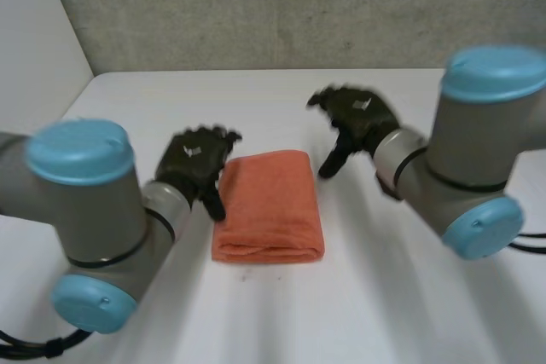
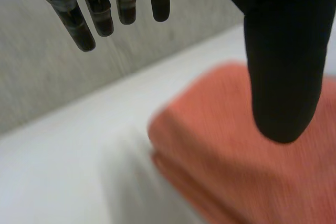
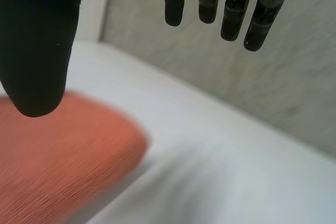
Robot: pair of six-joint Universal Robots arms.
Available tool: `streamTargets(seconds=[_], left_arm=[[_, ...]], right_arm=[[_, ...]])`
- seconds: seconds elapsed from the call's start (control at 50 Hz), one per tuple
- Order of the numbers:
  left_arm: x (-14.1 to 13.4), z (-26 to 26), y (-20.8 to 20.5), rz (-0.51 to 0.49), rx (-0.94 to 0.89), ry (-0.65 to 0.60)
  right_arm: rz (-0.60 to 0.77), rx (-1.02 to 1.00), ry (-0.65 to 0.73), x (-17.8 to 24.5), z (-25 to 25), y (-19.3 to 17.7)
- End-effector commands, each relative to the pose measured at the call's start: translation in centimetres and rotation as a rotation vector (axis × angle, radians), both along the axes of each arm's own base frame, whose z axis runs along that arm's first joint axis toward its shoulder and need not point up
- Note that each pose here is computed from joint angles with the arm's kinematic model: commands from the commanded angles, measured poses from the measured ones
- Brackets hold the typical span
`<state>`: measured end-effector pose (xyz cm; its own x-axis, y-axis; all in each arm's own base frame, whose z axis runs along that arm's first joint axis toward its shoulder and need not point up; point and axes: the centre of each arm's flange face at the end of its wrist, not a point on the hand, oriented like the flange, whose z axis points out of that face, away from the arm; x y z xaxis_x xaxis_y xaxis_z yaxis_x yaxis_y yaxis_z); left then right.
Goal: Fold the laundry
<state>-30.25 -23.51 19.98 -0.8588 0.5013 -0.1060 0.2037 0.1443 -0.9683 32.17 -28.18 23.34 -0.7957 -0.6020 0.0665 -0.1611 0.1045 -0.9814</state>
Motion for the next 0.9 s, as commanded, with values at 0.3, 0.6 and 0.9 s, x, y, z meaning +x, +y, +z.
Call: streamTargets(seconds=[0.3, 0.6, 0.9], left_arm=[[7.0, 15.5, -2.0, 0.195, -0.234, 0.219], [6.9, 15.9, -2.3, 0.098, -0.213, 0.236], [6.6, 15.0, -2.3, 0.091, -0.208, 0.234]], right_arm=[[-0.401, -0.303, -0.045, -9.2, 12.1, -0.3], [-0.263, -0.293, -0.051, -7.9, 11.7, 0.0], [-0.244, -0.255, -0.026, -7.5, 10.0, 0.2]])
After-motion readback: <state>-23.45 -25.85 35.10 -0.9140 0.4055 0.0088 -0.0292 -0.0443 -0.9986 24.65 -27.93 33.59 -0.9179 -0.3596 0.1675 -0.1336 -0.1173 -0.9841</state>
